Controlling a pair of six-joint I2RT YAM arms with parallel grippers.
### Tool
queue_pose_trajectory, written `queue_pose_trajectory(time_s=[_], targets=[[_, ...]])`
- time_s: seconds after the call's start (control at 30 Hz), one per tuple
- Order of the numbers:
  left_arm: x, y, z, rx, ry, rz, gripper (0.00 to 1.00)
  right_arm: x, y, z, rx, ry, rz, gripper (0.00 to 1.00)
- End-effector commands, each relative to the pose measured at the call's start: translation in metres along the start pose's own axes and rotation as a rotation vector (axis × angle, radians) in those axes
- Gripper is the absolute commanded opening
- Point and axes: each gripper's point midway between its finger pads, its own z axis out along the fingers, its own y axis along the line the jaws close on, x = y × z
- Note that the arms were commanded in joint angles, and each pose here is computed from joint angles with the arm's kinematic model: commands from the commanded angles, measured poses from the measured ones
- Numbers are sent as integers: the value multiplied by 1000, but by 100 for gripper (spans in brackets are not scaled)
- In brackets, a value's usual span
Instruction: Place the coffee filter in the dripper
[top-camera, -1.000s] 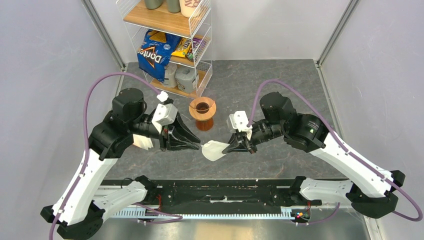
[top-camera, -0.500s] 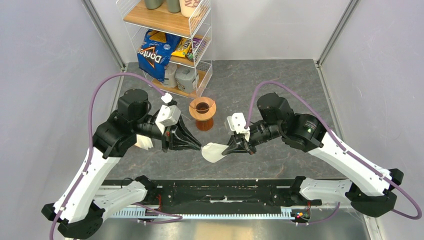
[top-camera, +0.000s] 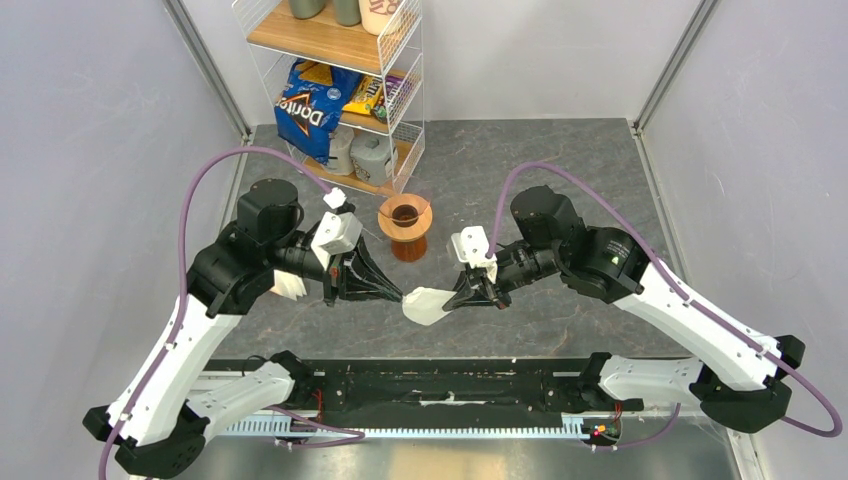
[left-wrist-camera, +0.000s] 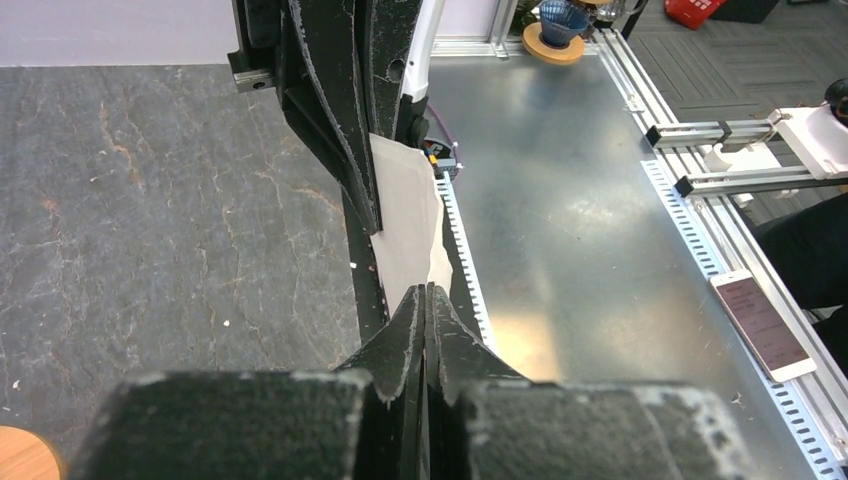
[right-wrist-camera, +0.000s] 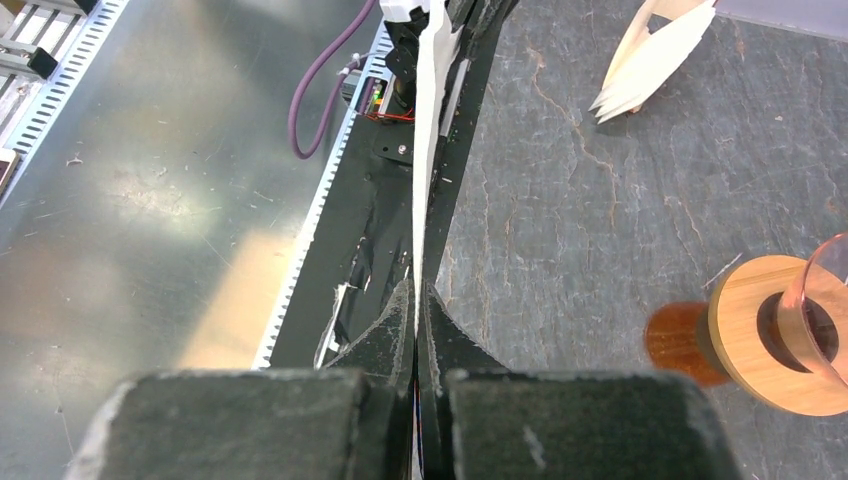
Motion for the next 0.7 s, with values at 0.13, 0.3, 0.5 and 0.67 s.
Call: queue_pose_trajectory(time_s=[0.13, 0.3, 0.5, 0.67], targets=[[-5, 21, 1, -112, -4, -55, 2, -13, -1, -1, -4, -27, -53, 0], [-8, 25, 4, -121, -26, -78, 2, -14, -3, 2, -7, -26, -52, 0], [-9, 21, 7, -98, -53, -82, 2, -12, -8, 4, 8, -19, -44, 0], [-7, 20, 14, -87, -57, -78, 2, -15, -13, 7, 22, -30, -28, 0]])
